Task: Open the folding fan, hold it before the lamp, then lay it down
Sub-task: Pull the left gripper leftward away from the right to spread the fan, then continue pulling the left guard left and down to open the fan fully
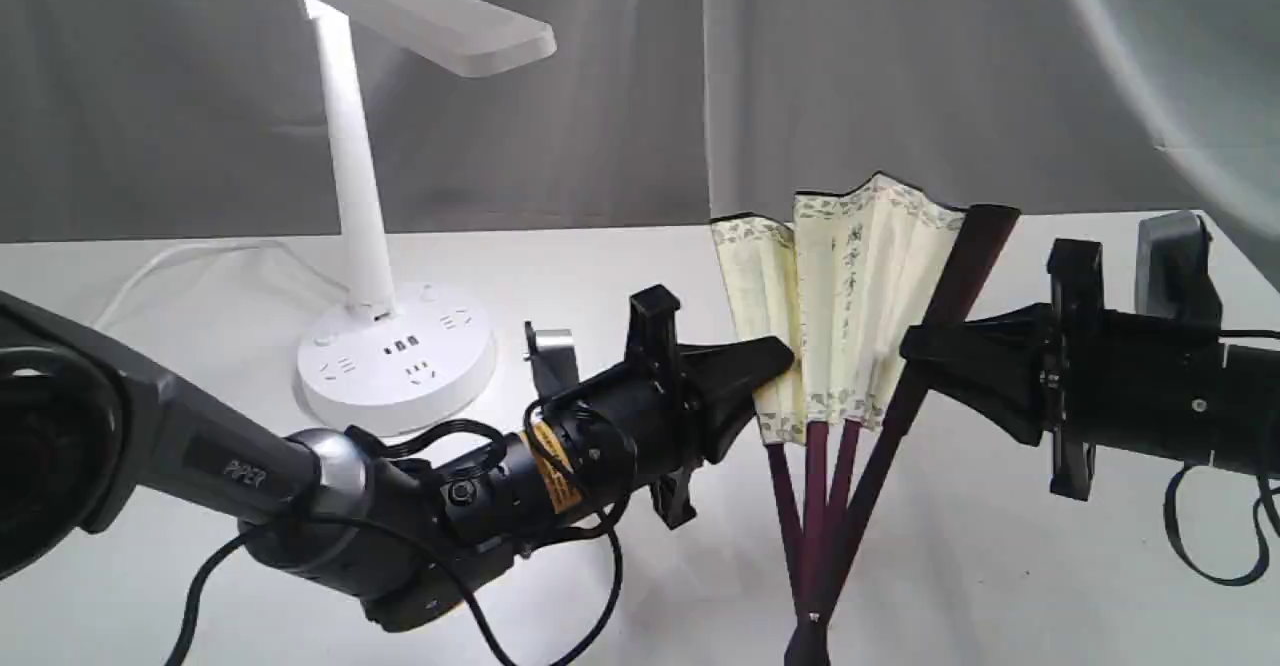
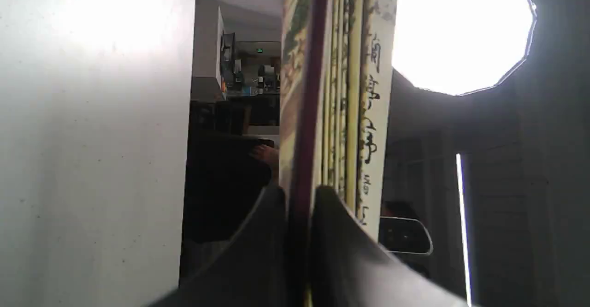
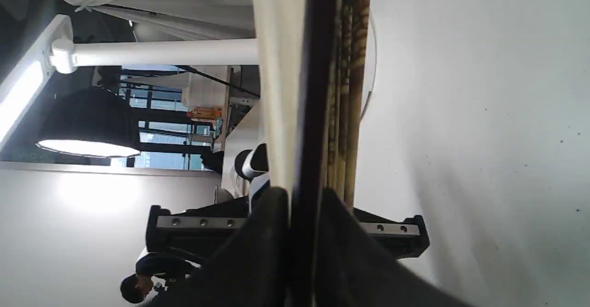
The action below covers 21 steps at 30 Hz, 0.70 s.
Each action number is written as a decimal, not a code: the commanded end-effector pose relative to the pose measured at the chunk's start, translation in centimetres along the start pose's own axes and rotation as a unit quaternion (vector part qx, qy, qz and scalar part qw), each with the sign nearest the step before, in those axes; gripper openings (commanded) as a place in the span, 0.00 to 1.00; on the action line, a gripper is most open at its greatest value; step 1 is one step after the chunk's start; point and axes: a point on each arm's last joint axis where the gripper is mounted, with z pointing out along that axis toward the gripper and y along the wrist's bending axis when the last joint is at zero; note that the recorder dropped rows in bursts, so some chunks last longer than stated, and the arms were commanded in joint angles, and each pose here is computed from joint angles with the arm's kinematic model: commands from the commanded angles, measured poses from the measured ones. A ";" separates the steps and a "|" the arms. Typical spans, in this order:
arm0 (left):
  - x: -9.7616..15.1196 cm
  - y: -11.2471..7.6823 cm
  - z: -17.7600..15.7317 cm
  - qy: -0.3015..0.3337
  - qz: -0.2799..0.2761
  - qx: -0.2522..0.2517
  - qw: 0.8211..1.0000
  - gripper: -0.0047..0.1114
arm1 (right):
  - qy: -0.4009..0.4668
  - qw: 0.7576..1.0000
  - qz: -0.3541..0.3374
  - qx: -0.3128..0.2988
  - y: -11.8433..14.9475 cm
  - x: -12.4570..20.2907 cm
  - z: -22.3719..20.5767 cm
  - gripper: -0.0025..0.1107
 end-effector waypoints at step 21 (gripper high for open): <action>-0.5 -1.6 0.3 -0.067 -0.046 0.045 0.996 0.04 | -0.048 0.999 -0.014 0.015 -0.9 -1.6 -3.4 0.02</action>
